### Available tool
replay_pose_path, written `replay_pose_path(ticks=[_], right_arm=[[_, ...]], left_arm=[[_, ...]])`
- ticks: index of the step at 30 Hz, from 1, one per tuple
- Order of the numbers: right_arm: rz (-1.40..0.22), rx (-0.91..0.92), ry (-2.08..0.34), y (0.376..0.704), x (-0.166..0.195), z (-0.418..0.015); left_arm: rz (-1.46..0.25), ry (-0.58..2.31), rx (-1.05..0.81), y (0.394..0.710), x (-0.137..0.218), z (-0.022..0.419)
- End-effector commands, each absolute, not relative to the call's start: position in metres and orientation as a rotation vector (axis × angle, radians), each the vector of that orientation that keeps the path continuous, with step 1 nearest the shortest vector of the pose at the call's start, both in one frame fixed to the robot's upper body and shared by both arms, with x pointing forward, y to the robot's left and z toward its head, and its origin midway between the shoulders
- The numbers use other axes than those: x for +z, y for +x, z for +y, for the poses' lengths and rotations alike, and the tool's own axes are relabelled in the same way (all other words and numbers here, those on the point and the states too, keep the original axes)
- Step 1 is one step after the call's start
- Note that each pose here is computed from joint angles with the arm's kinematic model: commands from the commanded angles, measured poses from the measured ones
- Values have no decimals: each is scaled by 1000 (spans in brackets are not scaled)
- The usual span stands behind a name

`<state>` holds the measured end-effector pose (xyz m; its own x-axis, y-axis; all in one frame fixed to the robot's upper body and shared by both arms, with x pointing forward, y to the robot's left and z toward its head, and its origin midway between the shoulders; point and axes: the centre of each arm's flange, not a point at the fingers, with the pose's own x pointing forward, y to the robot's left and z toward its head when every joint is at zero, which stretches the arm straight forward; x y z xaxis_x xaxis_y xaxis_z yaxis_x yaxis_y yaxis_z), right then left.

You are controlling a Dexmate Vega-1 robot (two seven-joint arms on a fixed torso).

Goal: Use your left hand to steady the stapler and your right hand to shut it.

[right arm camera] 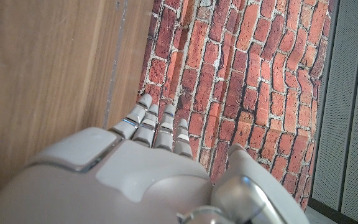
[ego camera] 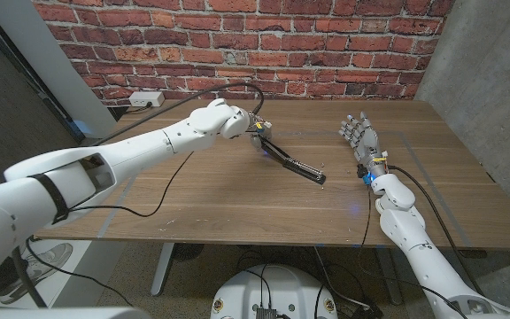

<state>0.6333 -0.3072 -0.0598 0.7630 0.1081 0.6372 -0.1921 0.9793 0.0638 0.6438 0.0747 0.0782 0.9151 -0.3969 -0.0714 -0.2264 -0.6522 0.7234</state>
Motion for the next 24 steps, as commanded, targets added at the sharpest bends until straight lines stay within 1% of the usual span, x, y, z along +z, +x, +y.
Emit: replay_pose_path(ticks=[1, 14, 24], right_arm=[[-681, 157, 117, 634, -58, -308], [-682, 156, 108, 634, -56, -308], [-687, 164, 104, 631, -55, -308]], left_arm=[[-487, 2375, -220, 647, 65, 74], [-541, 2469, -132, 648, 49, 75], [-522, 2337, -182, 646, 55, 79]])
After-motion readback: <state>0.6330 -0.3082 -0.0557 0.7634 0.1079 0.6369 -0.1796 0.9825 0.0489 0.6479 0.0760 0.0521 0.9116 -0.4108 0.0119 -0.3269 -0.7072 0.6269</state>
